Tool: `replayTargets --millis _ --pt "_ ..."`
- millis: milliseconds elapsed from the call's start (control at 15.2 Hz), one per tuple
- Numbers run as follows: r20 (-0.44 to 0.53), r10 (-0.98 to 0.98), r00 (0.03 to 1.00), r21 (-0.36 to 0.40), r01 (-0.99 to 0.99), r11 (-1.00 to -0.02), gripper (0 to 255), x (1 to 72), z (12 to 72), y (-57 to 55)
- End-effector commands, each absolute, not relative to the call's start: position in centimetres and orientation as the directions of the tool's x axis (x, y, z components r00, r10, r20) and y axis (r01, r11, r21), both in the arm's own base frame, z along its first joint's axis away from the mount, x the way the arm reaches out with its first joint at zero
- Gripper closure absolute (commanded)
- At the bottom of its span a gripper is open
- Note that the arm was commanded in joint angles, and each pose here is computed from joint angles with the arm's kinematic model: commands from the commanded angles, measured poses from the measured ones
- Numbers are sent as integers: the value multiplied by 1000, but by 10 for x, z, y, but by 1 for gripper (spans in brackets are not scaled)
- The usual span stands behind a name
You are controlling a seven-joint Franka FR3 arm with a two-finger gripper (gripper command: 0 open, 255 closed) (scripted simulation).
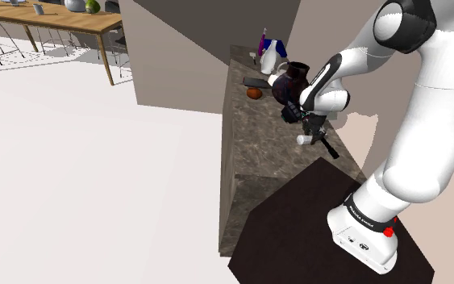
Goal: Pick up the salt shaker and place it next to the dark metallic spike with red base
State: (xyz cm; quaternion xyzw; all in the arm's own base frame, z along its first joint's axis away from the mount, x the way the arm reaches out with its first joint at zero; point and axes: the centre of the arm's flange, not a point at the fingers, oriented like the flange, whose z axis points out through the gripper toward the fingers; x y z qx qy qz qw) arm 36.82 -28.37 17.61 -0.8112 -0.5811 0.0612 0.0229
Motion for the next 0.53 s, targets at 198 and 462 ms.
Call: replayTargets --millis 198,462 --pt "-73 946 317 -109 940 -323 255 368 197 -284" --pt "-73 946 317 -109 940 -323 255 368 218 -284"
